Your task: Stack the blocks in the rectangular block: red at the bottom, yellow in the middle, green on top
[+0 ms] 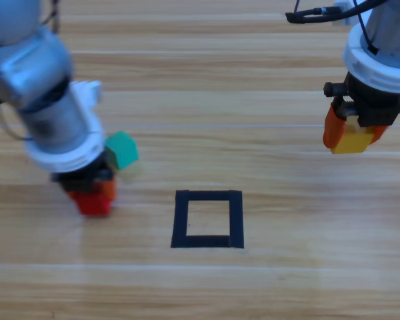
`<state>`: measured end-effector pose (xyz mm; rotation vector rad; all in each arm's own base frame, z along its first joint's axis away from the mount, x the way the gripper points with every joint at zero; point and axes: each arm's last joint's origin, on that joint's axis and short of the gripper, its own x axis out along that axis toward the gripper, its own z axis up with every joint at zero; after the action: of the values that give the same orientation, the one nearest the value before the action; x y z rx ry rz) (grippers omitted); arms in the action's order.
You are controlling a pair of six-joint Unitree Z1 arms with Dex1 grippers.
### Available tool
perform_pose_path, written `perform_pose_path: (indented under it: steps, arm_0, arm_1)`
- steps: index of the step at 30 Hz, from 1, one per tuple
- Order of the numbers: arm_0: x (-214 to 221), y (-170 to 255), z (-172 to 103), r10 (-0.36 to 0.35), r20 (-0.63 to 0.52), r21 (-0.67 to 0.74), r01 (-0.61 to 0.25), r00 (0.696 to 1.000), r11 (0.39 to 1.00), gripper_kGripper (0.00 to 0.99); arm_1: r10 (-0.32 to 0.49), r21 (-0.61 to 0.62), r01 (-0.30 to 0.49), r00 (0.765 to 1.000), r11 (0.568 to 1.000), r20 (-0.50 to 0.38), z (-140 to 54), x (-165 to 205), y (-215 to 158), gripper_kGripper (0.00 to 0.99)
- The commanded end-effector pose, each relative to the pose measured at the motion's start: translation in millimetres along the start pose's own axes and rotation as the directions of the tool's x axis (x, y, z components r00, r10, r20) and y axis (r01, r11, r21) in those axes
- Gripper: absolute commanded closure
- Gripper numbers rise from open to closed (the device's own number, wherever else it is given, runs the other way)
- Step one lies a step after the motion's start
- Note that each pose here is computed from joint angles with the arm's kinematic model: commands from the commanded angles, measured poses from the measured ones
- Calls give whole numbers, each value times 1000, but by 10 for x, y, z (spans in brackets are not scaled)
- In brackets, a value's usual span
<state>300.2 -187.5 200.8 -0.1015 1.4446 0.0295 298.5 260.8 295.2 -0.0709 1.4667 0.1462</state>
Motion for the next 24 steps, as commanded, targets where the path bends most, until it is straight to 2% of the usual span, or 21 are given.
perform_pose_path:
  steps: [1, 11, 19, 24]
  arm_0:
    - [246, -718, -255, 4, -81, 165, 9, 997, 986, 990]
    - [387, -1215, -188, 40, -103, 168, -22, 994, 986, 990]
    - [507, -1348, -129, 74, -84, 126, -63, 994, 990, 990]
    - [472, -1360, -125, 63, -93, 84, -56, 994, 995, 990]
  arm_1:
    - [-38, 12, 38, 999, 999, 4, 94, 162, -20, 814]
    - [-40, 13, 40, 999, 999, 1, 91, 182, -21, 814]
    - [-40, 12, 40, 999, 999, -2, 88, 185, -22, 814]
    - [-42, 7, 42, 999, 999, -5, 86, 198, -23, 814]
